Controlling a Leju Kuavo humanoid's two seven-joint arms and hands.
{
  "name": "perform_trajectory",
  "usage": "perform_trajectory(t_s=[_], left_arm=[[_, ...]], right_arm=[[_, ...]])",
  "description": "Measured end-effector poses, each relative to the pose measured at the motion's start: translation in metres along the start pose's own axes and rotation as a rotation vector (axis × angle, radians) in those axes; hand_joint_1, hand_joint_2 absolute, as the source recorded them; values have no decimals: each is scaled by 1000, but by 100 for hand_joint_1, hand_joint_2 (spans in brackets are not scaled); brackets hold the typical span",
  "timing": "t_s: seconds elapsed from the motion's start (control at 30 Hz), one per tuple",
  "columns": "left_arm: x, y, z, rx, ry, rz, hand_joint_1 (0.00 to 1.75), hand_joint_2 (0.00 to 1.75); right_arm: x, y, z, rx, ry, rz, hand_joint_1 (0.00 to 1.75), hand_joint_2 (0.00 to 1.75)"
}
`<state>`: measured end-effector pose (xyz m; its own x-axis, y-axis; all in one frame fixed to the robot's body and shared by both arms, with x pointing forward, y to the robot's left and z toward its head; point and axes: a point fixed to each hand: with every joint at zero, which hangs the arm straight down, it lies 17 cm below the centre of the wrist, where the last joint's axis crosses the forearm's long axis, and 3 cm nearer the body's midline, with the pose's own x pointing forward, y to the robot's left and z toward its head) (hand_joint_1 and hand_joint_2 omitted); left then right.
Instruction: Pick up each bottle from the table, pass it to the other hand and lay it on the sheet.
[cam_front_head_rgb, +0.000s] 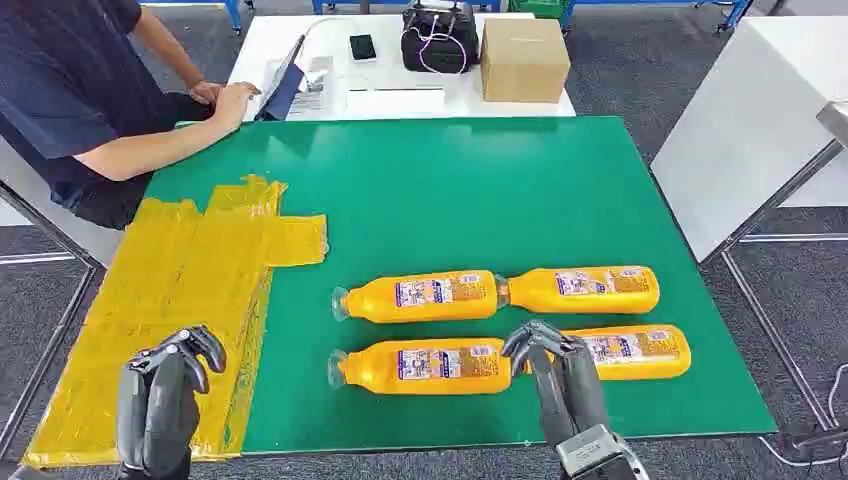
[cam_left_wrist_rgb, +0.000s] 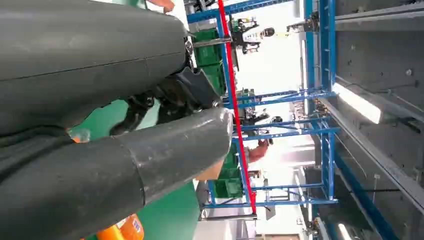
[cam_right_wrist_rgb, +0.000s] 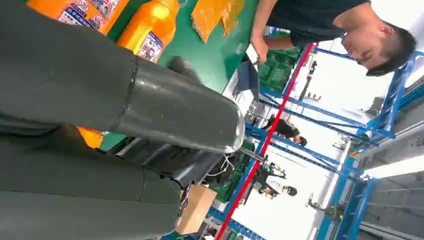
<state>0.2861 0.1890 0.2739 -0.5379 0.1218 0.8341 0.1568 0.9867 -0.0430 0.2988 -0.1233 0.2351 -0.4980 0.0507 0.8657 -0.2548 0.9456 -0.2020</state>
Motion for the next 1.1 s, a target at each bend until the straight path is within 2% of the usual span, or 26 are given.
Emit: perform_trajectory(t_s=[0.13, 0.23, 0.27, 0.3, 0.33, 0.47, 0.57, 0.6, 0.9, 1.1], left_arm=[[5, -5, -2, -26, -24, 28, 175, 0], [19, -22, -38, -106, -93, 82, 175, 0], [21, -24, -45, -114, -100, 87, 14, 0], [21, -24, -50, -118, -101, 86, 0, 0], [21, -24, -54, -116, -103, 89, 0, 0], [27, -19, -64, -90, -121, 129, 0, 0], [22, -20, -65, -91, -94, 127, 0, 0], [19, -20, -65, -93, -79, 126, 0, 0], [-4, -25, -67, -109, 13, 111, 0, 0], [-12, -29, -63, -123, 36, 114, 0, 0]], right_arm=[[7, -3, -1, -15, -32, -26, 175, 0], [49, -25, -17, -41, -160, -92, 175, 0], [58, -31, -22, -38, -181, -94, 175, 0], [63, -37, -25, -44, -193, -92, 23, 0], [67, -41, -25, -48, -202, -89, 0, 0], [75, -58, -29, -112, -220, 22, 0, 0], [64, -61, -33, -122, -153, 118, 0, 0], [61, -61, -34, -121, -136, 127, 0, 175], [31, -44, -35, -56, 16, 227, 0, 175], [0, -28, -25, 19, 125, 412, 0, 175]])
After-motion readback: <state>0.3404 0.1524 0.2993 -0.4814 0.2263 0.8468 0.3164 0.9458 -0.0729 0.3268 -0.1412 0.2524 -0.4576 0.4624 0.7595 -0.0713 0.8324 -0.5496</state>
